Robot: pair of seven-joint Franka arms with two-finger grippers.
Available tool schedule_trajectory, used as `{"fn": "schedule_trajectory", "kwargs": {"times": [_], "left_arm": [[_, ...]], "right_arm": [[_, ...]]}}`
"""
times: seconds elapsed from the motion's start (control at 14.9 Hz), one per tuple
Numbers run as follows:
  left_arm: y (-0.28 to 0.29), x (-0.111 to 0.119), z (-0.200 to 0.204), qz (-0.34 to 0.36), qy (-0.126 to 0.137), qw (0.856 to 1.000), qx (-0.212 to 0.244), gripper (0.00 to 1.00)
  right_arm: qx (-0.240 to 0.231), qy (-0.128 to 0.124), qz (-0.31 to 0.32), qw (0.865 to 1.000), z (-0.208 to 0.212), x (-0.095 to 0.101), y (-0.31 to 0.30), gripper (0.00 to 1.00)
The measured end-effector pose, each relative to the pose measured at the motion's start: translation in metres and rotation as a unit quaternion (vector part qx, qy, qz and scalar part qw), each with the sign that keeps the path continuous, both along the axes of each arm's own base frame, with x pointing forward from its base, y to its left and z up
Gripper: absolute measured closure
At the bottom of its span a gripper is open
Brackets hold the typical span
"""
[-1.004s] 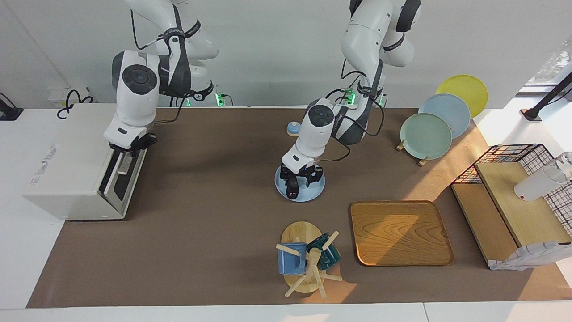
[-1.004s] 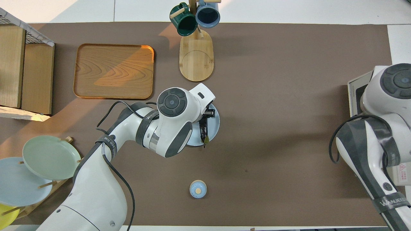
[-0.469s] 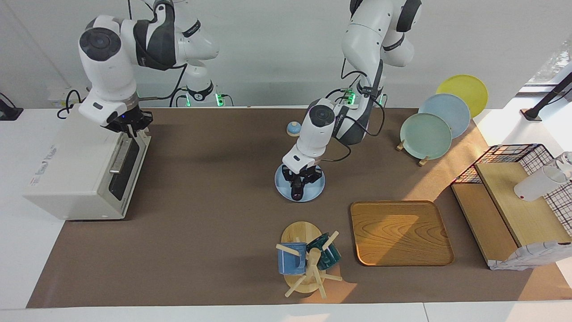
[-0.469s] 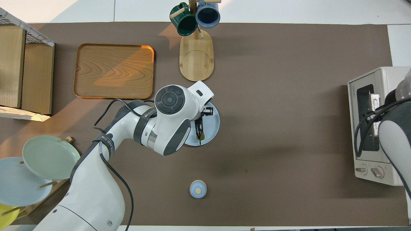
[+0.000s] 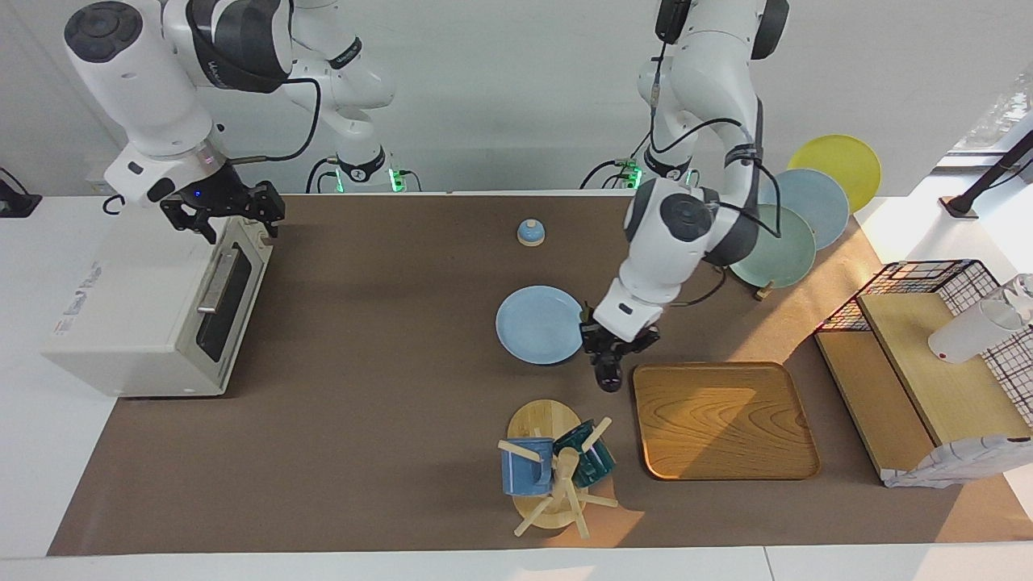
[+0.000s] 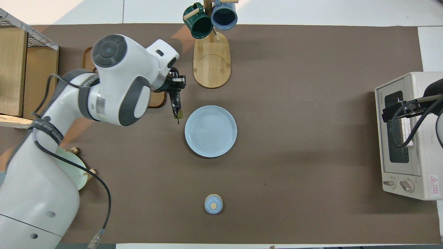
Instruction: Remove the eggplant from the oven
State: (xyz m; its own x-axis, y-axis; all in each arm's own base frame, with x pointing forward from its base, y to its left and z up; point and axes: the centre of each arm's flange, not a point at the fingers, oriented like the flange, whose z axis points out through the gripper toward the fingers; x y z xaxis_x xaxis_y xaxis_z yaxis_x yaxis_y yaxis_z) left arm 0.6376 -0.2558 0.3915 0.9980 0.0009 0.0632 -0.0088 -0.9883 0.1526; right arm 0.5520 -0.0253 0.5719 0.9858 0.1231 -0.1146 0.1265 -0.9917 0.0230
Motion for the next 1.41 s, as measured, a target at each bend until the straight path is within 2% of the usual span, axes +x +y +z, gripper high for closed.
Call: {"fn": "schedule_trajectory", "kwargs": {"times": [0.27,0.47,0.67,1.0,1.14,1.41], "left_arm": [[0.105,0.053,-0.027,-0.004,0.002,1.0,0.009,0.62],[0.147,0.079,-0.048,-0.019,-0.006,1.0,0.013,0.62],[0.151,0.083,-0.058,-0.032,-0.014,0.999,0.019,0.62],[0.148,0.082,-0.063,-0.036,-0.014,0.999,0.02,0.61],[0.148,0.082,-0.063,-0.037,-0.012,0.999,0.02,0.46],[0.15,0.082,-0.051,-0.038,-0.01,0.999,0.021,0.02]], "right_arm": [[0.001,0.008,-0.011,1.0,0.001,0.015,0.017,0.0],[-0.003,0.009,-0.024,1.0,0.005,0.012,0.03,0.0],[-0.004,0.011,-0.034,0.999,0.007,0.008,0.022,0.0],[-0.004,0.007,-0.05,0.999,0.014,0.003,0.005,0.0],[-0.003,0.002,-0.05,0.999,0.018,0.002,0.005,0.0],[-0.003,0.0,-0.05,0.999,0.02,0.001,0.006,0.0]]}}
